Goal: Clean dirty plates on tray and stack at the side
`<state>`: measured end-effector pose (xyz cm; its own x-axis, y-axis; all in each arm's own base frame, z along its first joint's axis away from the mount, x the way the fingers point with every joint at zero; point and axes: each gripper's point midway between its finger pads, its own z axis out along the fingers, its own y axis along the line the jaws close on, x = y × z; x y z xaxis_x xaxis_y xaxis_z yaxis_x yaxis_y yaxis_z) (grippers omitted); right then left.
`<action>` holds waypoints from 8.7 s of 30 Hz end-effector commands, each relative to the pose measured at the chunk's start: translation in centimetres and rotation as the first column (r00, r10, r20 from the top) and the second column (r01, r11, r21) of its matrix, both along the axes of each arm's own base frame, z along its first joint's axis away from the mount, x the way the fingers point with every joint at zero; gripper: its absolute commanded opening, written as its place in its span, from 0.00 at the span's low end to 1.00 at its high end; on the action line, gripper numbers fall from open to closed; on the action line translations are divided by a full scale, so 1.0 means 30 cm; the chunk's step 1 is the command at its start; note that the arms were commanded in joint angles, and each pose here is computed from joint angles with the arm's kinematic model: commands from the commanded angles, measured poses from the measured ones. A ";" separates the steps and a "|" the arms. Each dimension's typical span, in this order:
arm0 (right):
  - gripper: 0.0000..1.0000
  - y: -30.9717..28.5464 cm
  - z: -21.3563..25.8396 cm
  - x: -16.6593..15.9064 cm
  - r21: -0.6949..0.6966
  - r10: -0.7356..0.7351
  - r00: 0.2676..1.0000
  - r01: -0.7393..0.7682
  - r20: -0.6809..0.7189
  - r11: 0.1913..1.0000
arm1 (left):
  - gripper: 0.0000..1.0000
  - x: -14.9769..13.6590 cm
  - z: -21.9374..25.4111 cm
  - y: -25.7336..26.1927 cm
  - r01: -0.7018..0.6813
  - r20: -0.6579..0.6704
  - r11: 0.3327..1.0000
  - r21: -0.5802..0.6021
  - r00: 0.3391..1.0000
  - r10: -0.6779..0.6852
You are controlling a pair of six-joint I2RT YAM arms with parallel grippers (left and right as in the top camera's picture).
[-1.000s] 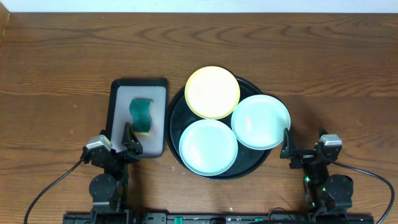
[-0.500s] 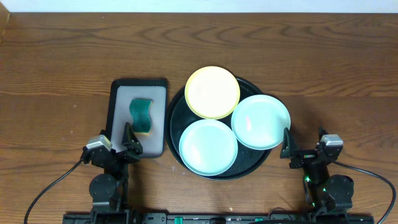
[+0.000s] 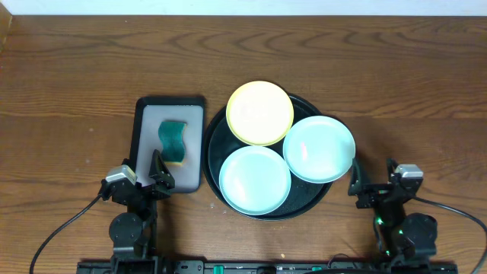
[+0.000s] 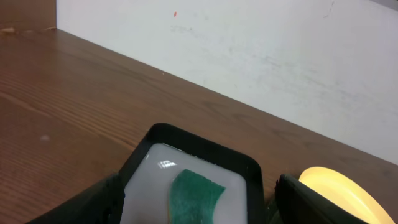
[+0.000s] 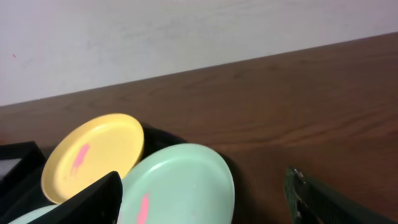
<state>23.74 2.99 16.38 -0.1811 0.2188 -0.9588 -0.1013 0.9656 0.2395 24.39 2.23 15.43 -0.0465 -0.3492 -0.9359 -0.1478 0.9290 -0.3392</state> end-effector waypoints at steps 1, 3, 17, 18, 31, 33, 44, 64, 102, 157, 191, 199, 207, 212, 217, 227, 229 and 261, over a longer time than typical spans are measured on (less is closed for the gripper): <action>0.81 0.004 0.128 -0.013 -0.012 0.011 0.999 -0.011 0.030 1.000 | 0.78 -0.005 -0.058 0.009 -0.012 -0.060 1.000 0.010 0.998 0.012; 0.82 0.014 0.156 -0.005 -0.012 0.029 1.000 -0.029 -0.004 1.000 | 0.78 -0.005 -0.058 0.009 -0.012 -0.060 1.000 0.010 0.998 0.012; 0.99 0.123 0.234 0.217 0.011 0.186 0.859 -0.206 -0.477 0.978 | 0.78 -0.005 -0.058 0.009 -0.012 -0.060 1.000 0.010 0.998 0.012; 0.99 0.126 0.230 0.226 0.017 0.190 0.848 -0.209 -0.496 0.978 | 0.78 -0.005 -0.058 0.009 -0.012 -0.060 1.000 0.010 0.998 0.012; 0.31 -0.008 -0.027 0.145 -0.110 -0.057 0.633 -0.045 -0.772 0.993 | 0.78 -0.005 -0.058 0.009 -0.012 -0.060 1.000 0.010 0.998 0.012; 0.39 -0.011 -0.075 0.118 -0.113 -0.062 0.590 -0.050 -0.805 0.992 | 0.78 -0.005 -0.058 0.009 -0.012 -0.060 1.000 0.010 0.998 0.012; 0.60 -0.007 -0.136 0.142 -0.109 -0.056 0.601 -0.051 -0.798 0.993 | 0.78 -0.003 -0.045 0.011 -0.016 -0.044 1.000 0.011 0.999 0.017; 0.73 -0.007 -0.141 0.130 -0.109 -0.057 0.588 -0.053 -0.807 0.993 | 0.78 -0.201 0.552 -0.085 0.158 -0.436 0.987 -0.021 0.887 -0.151; 0.75 0.026 -0.153 0.123 -0.055 0.000 0.581 -0.077 -0.814 0.995 | 0.42 0.167 -0.045 -0.078 0.132 -0.967 0.980 -0.150 0.185 -0.173; 0.13 -0.008 -0.411 0.233 -0.141 -0.064 0.605 -0.080 -0.794 0.987 | 0.51 0.319 -0.137 -0.075 0.145 -0.932 0.981 -0.127 0.320 -0.168; 0.03 -0.001 -0.439 0.237 -0.129 -0.053 0.599 -0.083 -0.799 0.988 | 0.52 0.295 -0.287 -0.074 0.138 -0.949 0.982 -0.132 0.269 -0.166; 0.04 0.000 -0.437 0.240 -0.128 -0.053 0.602 -0.083 -0.797 0.988 | 0.51 0.279 -0.354 -0.074 0.139 -0.947 0.982 -0.131 0.275 -0.166; 0.04 0.004 -0.436 0.242 -0.123 -0.046 0.604 -0.086 -0.795 0.989 | 0.51 0.288 -0.377 -0.074 0.134 -0.940 0.982 -0.130 0.299 -0.165; 0.04 0.004 -0.436 0.242 -0.123 -0.046 0.604 -0.086 -0.795 0.989 | 0.52 0.299 -0.391 -0.074 0.135 -0.939 0.982 -0.129 0.302 -0.165; 0.04 0.004 -0.436 0.242 -0.123 -0.046 0.604 -0.086 -0.795 0.989 | 0.52 0.300 -0.437 -0.074 0.140 -0.947 0.981 -0.132 0.274 -0.166; 0.05 0.004 -0.436 0.242 -0.123 -0.046 0.605 -0.086 -0.795 0.989 | 0.46 0.297 -0.506 -0.074 0.156 -0.959 0.978 -0.135 0.229 -0.169; 0.04 0.004 -0.436 0.242 -0.123 -0.046 0.605 -0.086 -0.795 0.989 | 0.41 0.293 -0.516 -0.074 0.158 -0.961 0.978 -0.137 0.219 -0.170; 0.11 0.004 -0.435 0.244 -0.123 -0.046 0.606 -0.085 -0.794 0.989 | 0.07 0.329 -0.184 -0.078 0.193 -0.852 0.978 -0.084 0.494 -0.171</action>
<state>31.31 3.10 3.79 -0.8806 0.0797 -0.4671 0.0380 0.9944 0.0982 33.65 -0.47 5.27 -0.9329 -0.2253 -0.2811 -0.1990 0.9727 -0.1192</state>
